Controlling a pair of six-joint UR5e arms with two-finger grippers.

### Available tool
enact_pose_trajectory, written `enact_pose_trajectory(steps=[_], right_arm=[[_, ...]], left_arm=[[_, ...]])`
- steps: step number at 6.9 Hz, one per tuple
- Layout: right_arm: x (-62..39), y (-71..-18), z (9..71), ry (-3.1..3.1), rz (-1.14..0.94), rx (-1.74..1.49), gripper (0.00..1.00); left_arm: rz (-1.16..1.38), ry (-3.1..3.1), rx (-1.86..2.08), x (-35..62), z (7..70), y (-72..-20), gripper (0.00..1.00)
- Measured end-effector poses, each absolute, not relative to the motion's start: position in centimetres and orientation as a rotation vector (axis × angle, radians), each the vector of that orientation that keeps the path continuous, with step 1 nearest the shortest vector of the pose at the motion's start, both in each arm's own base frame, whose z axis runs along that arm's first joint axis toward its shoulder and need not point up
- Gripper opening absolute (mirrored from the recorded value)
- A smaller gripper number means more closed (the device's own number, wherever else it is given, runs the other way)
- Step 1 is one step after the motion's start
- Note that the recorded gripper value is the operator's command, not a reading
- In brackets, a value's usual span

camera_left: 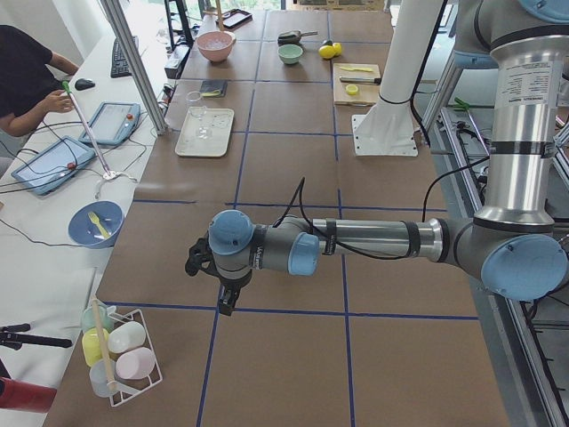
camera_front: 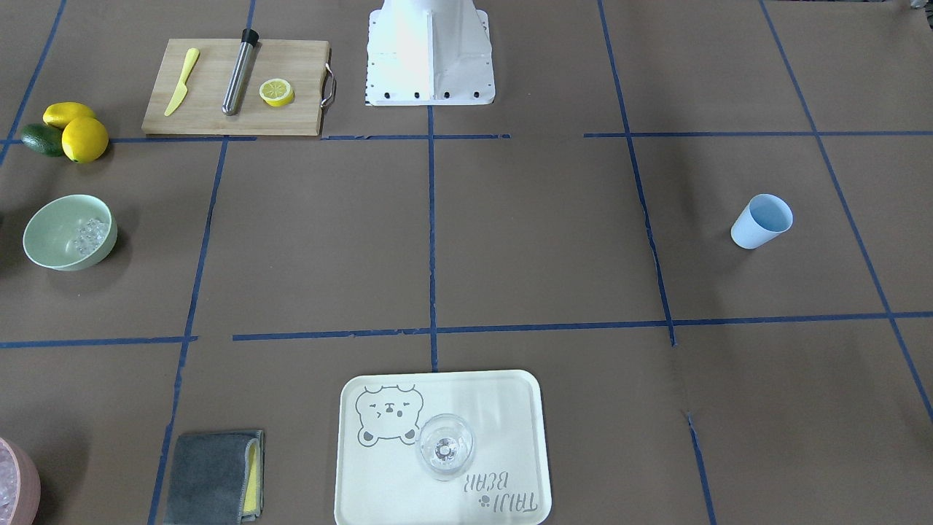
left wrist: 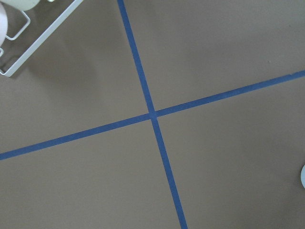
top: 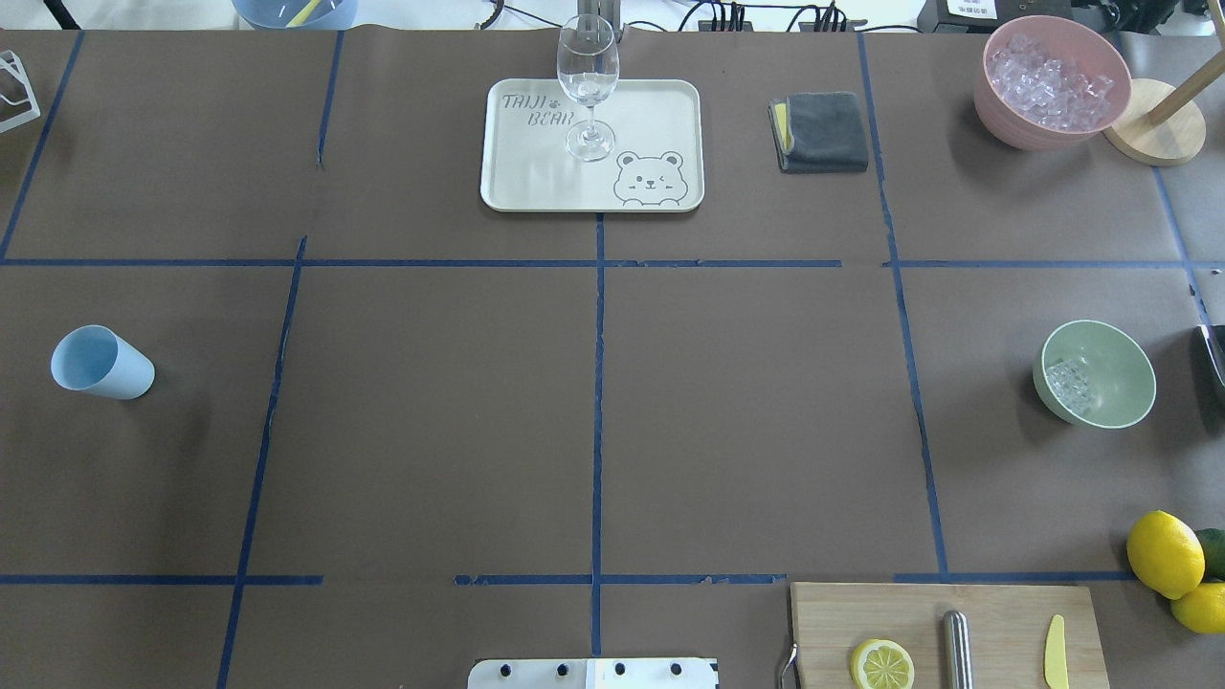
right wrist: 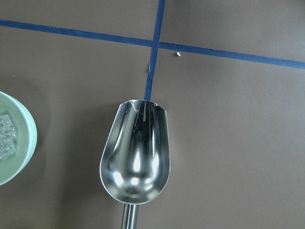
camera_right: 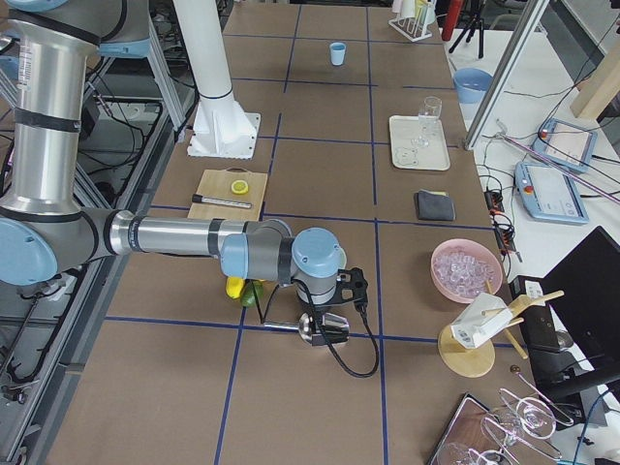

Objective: Pour ice into bowl

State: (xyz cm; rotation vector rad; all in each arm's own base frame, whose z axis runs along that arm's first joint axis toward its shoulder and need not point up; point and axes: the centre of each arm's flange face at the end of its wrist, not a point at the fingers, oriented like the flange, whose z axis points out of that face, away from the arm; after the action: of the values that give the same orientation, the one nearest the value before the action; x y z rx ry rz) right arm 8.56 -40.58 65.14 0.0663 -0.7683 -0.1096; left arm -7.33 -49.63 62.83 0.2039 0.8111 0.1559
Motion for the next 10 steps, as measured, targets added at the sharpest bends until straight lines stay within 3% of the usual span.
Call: enact_pose_trajectory(steps=[10], right_arm=[[9.7, -40.1, 65.4, -0.805, -0.051, 0.064, 1.00]], left_arm=[[0.080, 0.782, 0.199, -8.1, 59.9, -49.7, 1.00]])
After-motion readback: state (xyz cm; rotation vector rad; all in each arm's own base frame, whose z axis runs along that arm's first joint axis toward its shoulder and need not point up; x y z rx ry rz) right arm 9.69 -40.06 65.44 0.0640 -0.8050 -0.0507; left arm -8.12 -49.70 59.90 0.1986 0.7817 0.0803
